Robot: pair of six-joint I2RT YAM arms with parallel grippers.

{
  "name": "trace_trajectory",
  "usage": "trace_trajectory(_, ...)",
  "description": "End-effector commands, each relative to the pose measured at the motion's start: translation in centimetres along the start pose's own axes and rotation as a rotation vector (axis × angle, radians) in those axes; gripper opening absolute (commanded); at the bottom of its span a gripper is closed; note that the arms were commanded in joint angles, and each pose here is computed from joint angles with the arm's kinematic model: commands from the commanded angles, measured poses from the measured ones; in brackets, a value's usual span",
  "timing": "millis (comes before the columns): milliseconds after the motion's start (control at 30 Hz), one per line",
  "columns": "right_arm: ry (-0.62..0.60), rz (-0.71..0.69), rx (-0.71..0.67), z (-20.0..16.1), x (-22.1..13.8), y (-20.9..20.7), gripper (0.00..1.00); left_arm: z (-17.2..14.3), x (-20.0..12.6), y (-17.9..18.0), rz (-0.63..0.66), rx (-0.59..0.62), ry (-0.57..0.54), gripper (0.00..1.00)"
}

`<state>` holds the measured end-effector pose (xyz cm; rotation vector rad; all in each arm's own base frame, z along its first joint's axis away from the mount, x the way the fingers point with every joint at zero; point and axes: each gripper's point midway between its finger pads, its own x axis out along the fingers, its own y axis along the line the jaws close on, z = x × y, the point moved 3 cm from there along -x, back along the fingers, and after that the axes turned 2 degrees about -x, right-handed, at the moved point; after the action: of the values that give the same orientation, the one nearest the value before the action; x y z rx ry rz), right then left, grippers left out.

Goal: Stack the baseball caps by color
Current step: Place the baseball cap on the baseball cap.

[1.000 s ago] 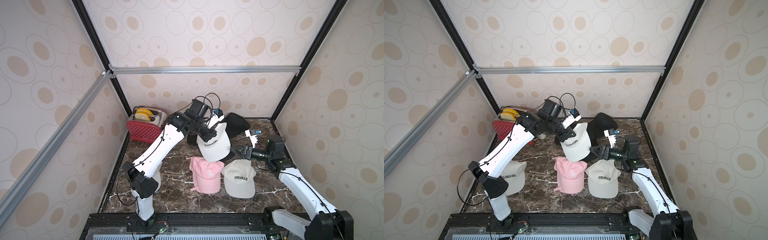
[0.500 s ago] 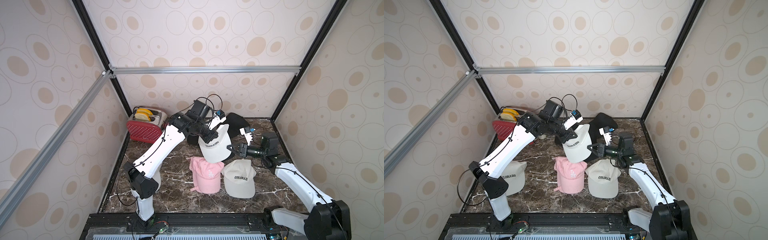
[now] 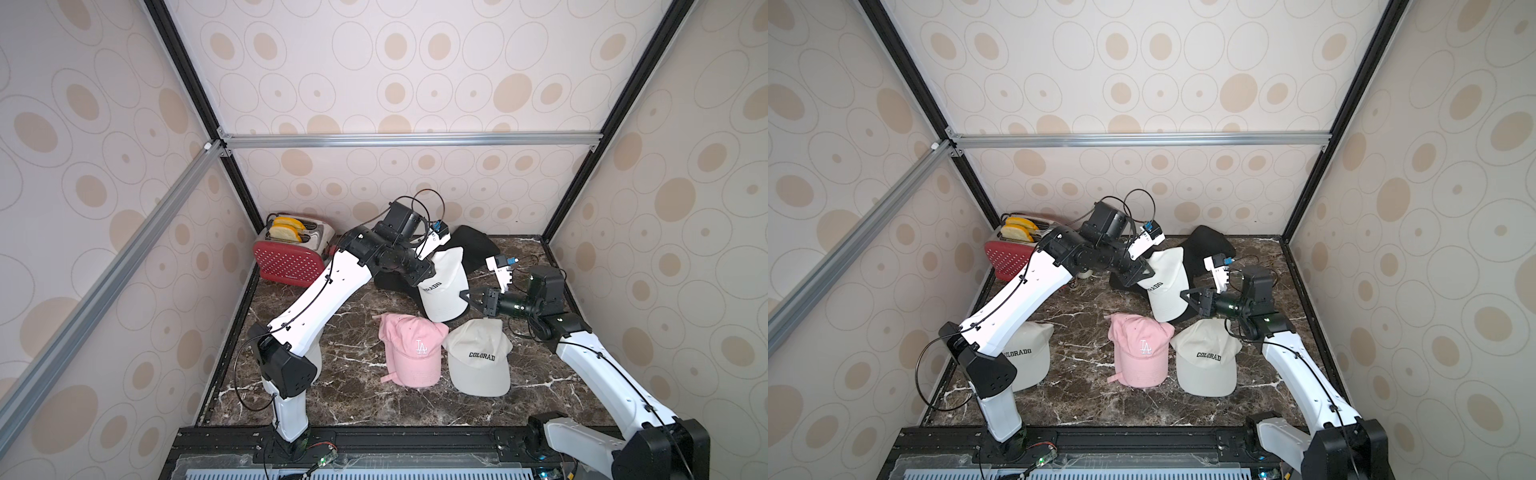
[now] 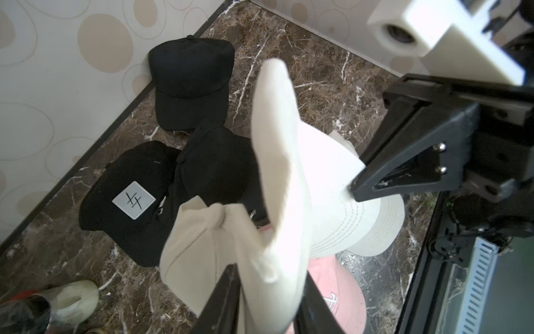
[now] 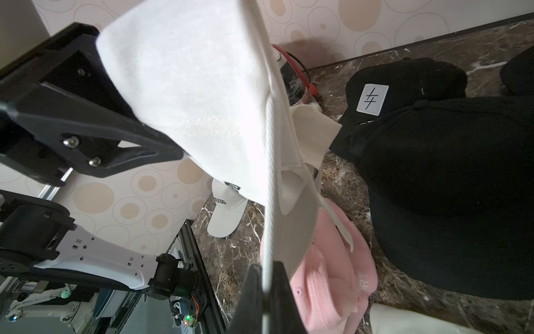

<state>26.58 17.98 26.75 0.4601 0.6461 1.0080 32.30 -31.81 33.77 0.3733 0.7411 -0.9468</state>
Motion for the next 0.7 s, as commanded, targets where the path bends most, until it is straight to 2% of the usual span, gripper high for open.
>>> trace_trajectory(0, -0.024, -0.011, 0.006, 0.5, -1.2, -0.5, 0.00, 1.2, -2.1, 0.7, 0.086, -0.023, -0.068, 0.68)
trace_trajectory(67, -0.047, 0.000, 0.016, 1.0, -2.0, -0.7, 0.00, 1.3, -2.9, 1.4, 0.145, -0.043, -0.112, 0.92)
trace_trajectory(100, -0.058, 0.002, 0.015, 1.2, -2.4, -0.7, 0.00, 1.4, -3.4, 1.9, 0.186, -0.054, -0.142, 0.99)
trace_trajectory(267, -0.089, -0.054, 0.046, 1.3, -4.0, -1.2, 0.00, 1.3, -6.0, 4.1, 0.369, -0.118, -0.263, 0.99)
trace_trajectory(433, -0.107, -0.235, 0.148, -0.6, -6.0, -3.8, 0.00, 0.0, -8.9, 7.8, 0.656, -0.266, -0.423, 0.99)
trace_trajectory(533, -0.111, -0.313, 0.192, -2.1, -7.2, -4.3, 0.00, -1.0, -9.8, 8.5, 0.673, -0.332, -0.481, 0.99)
trace_trajectory(667, -0.066, -0.372, 0.265, -4.5, -8.2, -3.8, 0.00, -1.8, -9.6, 8.4, 0.656, -0.351, -0.466, 0.99)
